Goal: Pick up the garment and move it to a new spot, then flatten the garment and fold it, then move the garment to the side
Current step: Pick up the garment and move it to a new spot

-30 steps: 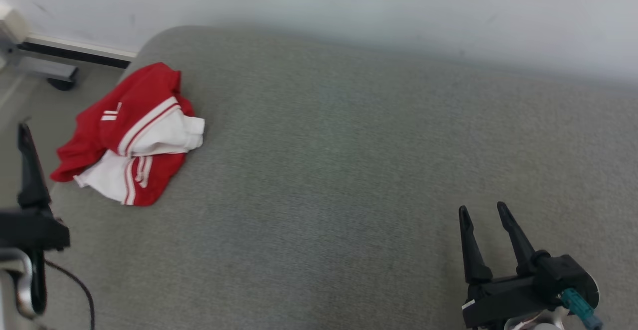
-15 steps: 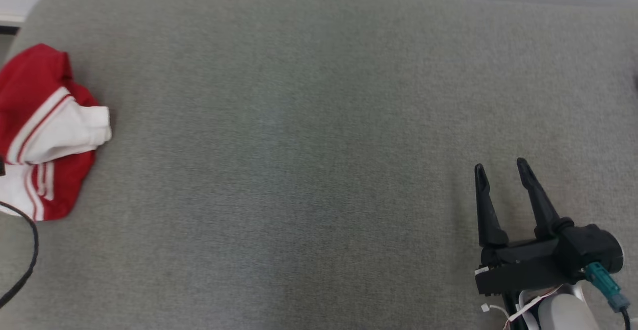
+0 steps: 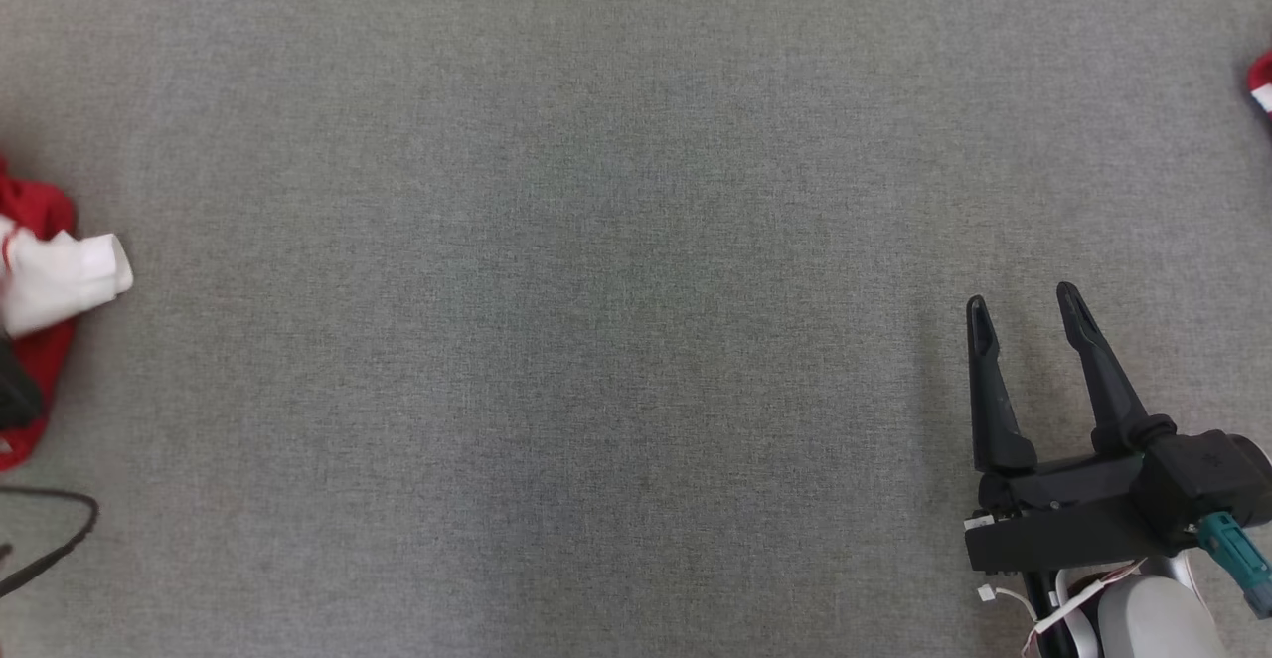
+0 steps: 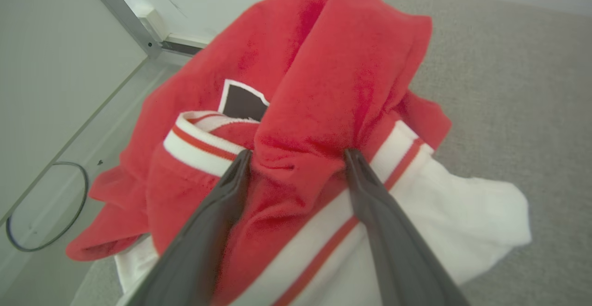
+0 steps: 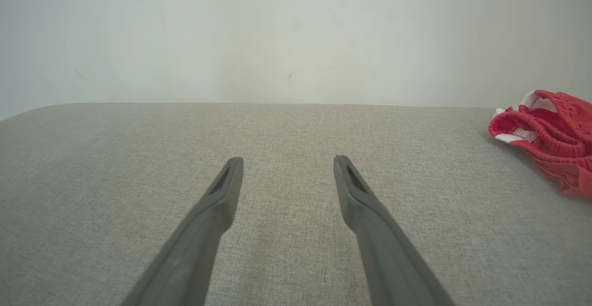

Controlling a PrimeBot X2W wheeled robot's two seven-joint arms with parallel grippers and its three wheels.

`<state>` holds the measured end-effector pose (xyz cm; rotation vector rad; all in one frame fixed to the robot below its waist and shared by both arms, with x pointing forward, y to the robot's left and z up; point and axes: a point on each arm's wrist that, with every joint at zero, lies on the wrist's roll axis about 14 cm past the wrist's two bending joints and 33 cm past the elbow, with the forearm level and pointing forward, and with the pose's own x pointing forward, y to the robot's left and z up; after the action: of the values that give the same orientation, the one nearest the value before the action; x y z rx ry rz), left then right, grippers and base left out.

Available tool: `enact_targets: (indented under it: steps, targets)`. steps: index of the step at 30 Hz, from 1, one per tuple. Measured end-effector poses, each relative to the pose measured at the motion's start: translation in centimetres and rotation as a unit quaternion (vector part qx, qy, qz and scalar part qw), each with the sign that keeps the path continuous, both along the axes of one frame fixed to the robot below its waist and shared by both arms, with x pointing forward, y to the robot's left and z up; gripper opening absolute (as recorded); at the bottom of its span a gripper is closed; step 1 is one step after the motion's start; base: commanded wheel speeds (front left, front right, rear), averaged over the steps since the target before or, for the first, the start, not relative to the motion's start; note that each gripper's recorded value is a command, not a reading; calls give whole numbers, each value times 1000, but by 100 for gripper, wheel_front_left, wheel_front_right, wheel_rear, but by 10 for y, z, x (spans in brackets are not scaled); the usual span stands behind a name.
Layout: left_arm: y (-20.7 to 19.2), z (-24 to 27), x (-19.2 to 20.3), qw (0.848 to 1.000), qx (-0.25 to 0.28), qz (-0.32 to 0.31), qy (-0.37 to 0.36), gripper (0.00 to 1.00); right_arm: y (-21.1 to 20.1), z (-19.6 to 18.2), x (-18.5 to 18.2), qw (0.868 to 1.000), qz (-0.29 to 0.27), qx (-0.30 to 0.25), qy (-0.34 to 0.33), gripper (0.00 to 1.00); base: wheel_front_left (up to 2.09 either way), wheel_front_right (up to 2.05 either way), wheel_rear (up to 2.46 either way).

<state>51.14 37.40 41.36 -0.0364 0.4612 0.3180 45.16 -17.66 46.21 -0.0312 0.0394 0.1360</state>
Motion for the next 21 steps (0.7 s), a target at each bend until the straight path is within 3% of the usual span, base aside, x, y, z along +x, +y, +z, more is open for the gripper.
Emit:
enact_targets:
  steps: [3,4,5,6,11,14,21]
  targets:
    - [-4,-26,-16,997,-35,13,68,100,1,1,0,1000,2,-1,1,100,0,0,0]
    - [-4,-27,-16,996,-42,16,71,76,2,3,-1,1000,3,-1,-1,100,0,0,0]
    - [-5,-27,-16,996,-50,19,71,24,3,4,-1,1000,4,0,-2,100,0,0,0]
    - [-6,-28,-16,996,-53,18,74,0,3,5,-1,1000,5,0,-3,100,0,0,0]
    - [-8,-15,-9,999,-36,7,36,0,2,9,-3,1000,2,0,-7,100,0,0,0]
    - [-8,30,14,998,-1,-10,-55,0,1,13,-5,1000,-1,4,-13,100,0,0,0]
    - [-33,152,52,968,84,-82,-222,0,3,16,-16,1000,-4,25,-16,100,0,0,0]
